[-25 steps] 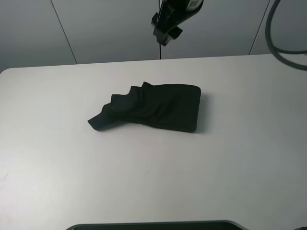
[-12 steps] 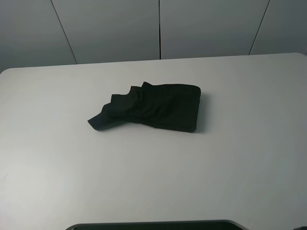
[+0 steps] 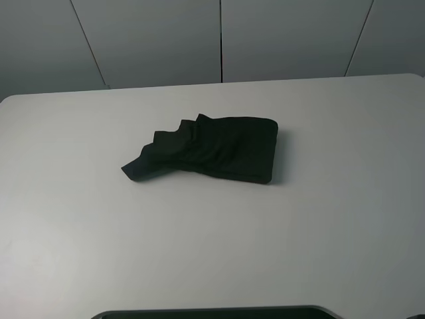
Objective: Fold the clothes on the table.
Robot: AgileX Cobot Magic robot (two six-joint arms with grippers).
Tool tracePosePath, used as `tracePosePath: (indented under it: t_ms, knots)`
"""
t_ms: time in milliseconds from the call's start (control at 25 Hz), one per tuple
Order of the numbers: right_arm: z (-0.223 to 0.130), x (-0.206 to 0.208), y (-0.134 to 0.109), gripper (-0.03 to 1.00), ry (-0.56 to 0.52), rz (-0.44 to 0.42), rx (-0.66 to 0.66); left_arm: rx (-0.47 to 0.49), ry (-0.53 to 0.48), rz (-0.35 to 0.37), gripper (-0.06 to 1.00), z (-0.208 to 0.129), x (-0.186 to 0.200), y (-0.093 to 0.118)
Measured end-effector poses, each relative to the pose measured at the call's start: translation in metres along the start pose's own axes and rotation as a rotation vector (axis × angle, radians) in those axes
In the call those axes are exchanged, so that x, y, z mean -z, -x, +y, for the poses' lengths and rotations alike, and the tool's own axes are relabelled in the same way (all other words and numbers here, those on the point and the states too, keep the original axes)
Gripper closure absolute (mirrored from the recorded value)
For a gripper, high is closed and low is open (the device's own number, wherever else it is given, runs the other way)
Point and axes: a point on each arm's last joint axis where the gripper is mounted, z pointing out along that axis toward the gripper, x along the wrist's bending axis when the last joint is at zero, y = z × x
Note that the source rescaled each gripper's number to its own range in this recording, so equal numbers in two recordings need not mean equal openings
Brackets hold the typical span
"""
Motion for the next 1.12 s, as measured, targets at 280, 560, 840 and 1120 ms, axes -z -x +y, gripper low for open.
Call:
tracePosePath:
  t_ms: [280,560,840,1120]
  knots:
    - [-0.043,0.103,0.027,0.19,0.005,-0.409,0.097,0.02,0.177,0.179,0.23,-0.03,0.066,-0.028]
    - [-0.067,0.176,-0.011,0.15,-0.042,-0.7,0.055,-0.04,0.187,0.294,0.26,-0.041,0.094,-0.003]
    - [-0.082,0.141,-0.094,0.15,-0.123,-0.586,-0.051,0.031,0.136,0.144,0.25,-0.049,0.077,0.024]
    - [-0.116,0.047,-0.161,0.31,-0.286,-0.157,-0.29,0.054,-0.076,-0.023,0.25,-0.088,0.023,0.049]
